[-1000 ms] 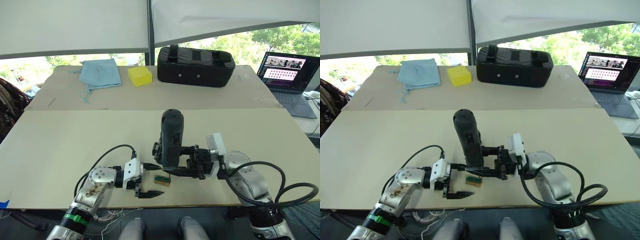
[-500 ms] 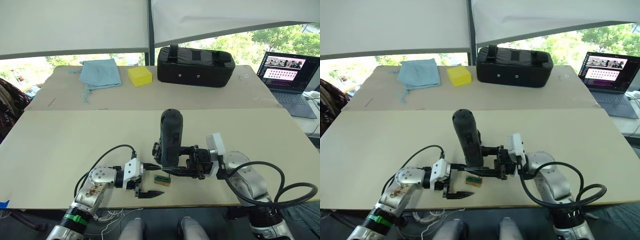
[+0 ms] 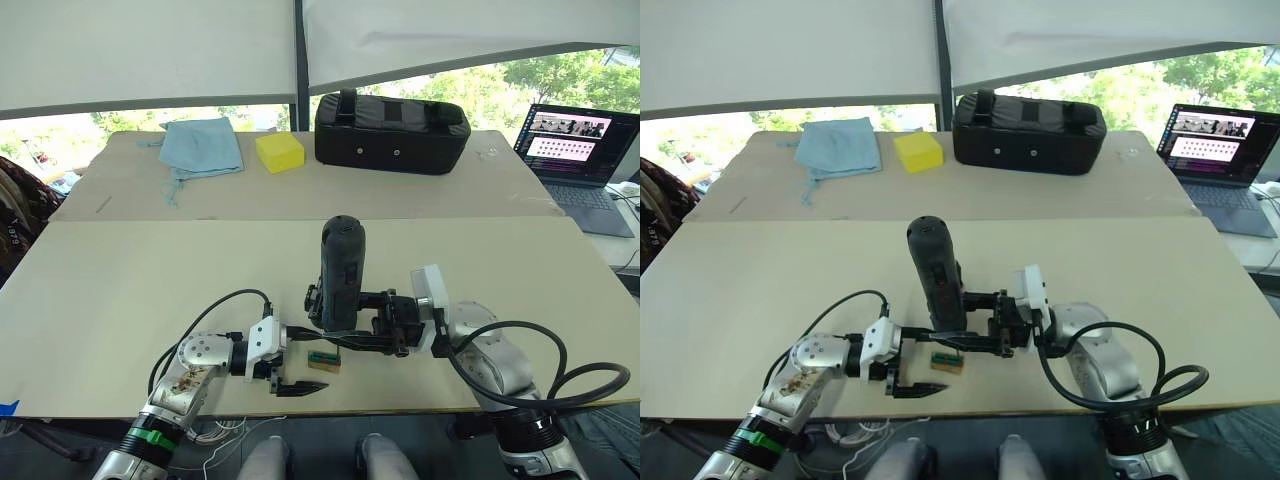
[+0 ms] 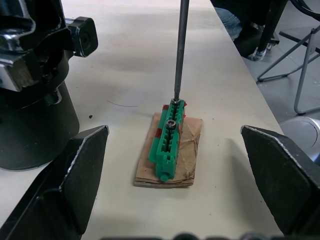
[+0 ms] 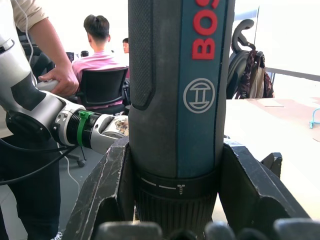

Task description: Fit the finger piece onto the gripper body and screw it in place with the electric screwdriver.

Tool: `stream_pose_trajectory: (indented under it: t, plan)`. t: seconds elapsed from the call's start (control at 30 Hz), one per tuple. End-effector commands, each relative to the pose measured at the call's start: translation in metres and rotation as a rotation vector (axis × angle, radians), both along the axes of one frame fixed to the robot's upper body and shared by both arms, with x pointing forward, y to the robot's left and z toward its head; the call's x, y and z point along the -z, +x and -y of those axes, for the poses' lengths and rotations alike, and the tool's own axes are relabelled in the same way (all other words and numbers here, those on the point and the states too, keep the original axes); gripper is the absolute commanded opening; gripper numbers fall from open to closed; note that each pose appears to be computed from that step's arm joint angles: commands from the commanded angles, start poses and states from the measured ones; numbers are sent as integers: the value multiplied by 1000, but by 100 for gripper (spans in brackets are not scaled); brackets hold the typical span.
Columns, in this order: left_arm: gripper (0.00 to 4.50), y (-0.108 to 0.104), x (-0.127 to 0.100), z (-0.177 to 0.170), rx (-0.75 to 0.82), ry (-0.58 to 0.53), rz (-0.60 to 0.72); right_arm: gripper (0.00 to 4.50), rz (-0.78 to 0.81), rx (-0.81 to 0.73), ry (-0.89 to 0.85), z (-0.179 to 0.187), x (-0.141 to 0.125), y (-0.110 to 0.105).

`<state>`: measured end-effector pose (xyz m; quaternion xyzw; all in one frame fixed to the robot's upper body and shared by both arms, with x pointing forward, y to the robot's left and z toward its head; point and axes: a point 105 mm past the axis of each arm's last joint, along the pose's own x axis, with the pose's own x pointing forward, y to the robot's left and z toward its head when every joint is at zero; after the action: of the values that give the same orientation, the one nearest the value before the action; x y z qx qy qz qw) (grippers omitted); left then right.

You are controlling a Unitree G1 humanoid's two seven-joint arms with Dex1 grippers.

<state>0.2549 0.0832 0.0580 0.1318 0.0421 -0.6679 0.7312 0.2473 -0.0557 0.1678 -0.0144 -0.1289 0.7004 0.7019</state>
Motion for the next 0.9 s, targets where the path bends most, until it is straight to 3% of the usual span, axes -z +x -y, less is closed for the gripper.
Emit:
stream_pose_trajectory:
  t: [0.03, 0.57, 0.9]
  plan:
    - [450, -10, 16, 2, 18, 28, -64, 190, 54, -18, 17, -2, -10, -3]
    - [450, -8, 12, -2, 0, 11, -48, 190, 71, -46, 38, 1, -18, -9]
    - [450, -9, -7, -13, -17, -49, 13, 190, 90, -46, 72, 5, -40, -10]
